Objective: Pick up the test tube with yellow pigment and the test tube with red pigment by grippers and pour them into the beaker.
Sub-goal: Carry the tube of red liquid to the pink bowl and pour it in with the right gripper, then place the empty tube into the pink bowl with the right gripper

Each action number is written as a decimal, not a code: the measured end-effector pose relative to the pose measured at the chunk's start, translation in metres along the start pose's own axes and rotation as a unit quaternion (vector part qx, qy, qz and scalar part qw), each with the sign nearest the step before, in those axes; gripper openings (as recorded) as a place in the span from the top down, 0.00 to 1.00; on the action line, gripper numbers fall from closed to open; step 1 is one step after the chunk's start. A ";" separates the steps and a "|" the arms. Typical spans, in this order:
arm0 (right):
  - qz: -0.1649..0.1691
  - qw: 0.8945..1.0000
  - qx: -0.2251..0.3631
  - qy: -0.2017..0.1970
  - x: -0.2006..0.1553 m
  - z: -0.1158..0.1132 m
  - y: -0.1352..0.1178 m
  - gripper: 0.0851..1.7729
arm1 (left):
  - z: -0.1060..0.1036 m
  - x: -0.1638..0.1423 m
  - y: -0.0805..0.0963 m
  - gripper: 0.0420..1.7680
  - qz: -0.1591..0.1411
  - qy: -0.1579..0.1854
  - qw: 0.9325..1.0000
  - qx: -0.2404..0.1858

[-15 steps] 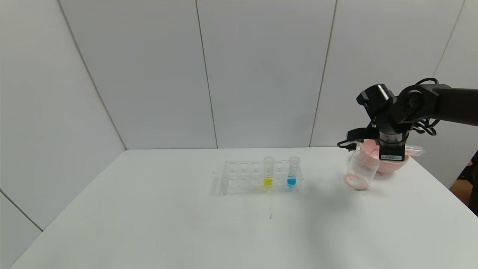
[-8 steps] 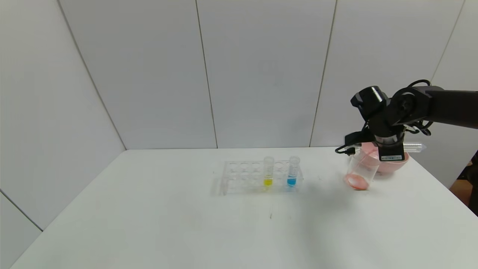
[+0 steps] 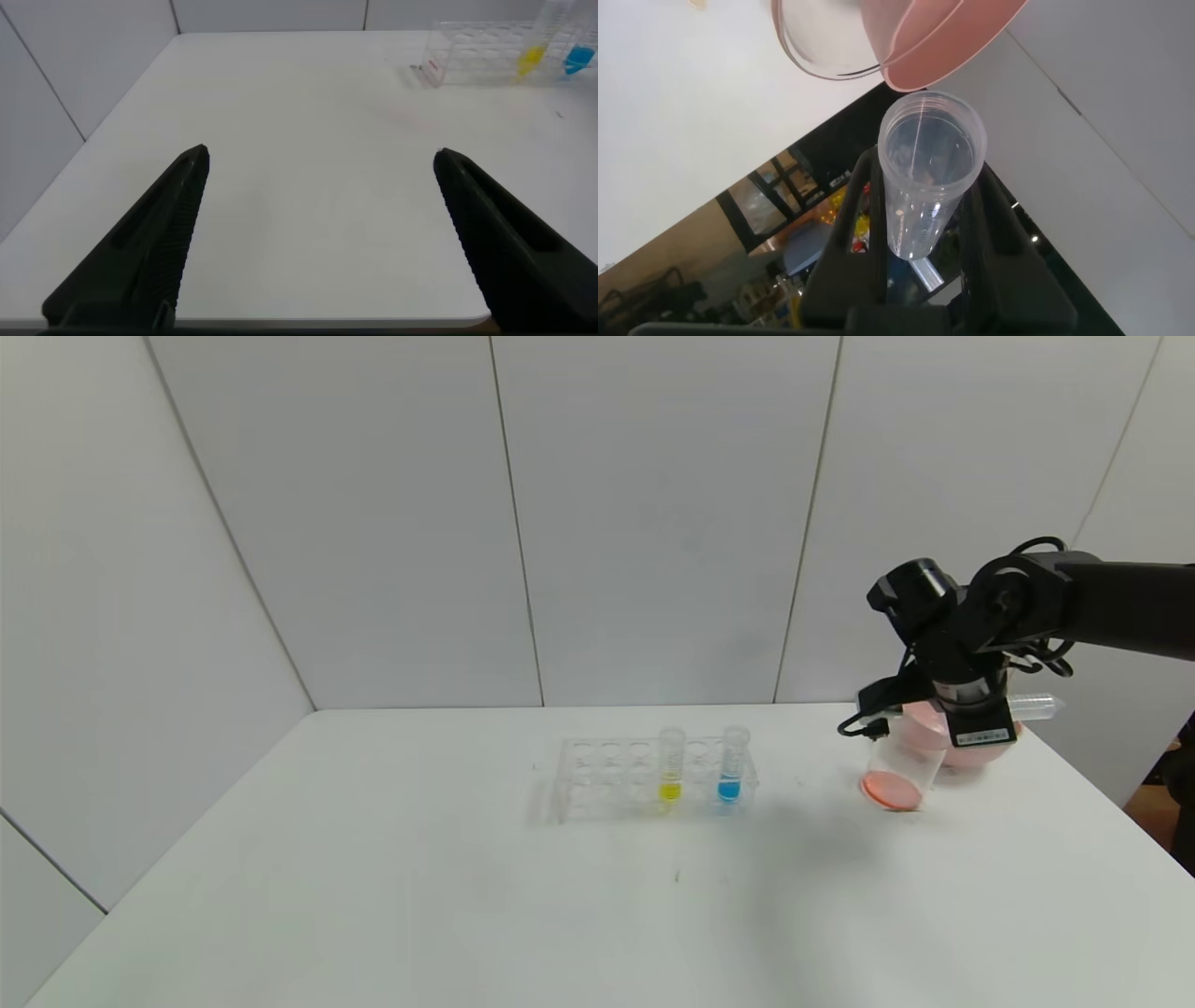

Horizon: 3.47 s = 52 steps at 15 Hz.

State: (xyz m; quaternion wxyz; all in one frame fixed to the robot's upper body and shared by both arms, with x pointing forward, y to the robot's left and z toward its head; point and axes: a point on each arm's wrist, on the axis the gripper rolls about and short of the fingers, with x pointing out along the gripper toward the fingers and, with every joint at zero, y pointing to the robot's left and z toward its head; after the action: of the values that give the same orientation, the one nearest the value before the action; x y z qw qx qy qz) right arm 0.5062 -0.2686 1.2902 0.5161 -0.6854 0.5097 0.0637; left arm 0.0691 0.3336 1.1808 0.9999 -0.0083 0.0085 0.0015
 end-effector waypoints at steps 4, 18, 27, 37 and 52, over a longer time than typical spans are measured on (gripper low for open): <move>-0.005 1.000 -0.001 0.000 -0.003 0.002 0.000 0.76 | 0.000 0.000 0.000 0.03 0.000 0.000 1.000 0.000; 0.005 0.977 0.175 -0.125 -0.018 -0.045 -0.018 0.76 | 0.000 0.000 0.000 0.03 0.000 0.000 1.000 0.000; 0.152 0.796 0.502 -0.302 -0.016 -0.131 -0.024 0.76 | 0.000 0.000 0.000 0.03 0.000 0.000 1.000 0.000; 0.087 0.669 0.606 -0.421 0.010 -0.206 -0.004 0.76 | 0.000 0.000 0.000 0.03 0.000 0.000 1.000 0.000; 0.028 0.599 0.660 -0.453 0.102 -0.105 -0.009 0.76 | 0.000 0.000 0.000 0.03 0.000 0.000 1.000 0.000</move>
State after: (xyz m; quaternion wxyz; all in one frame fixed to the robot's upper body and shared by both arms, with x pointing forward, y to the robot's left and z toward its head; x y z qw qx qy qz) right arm 0.5154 -0.4145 1.2821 0.9905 -0.0271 0.1324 0.0265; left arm 0.0691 0.3336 1.1808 0.9999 -0.0083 0.0085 0.0015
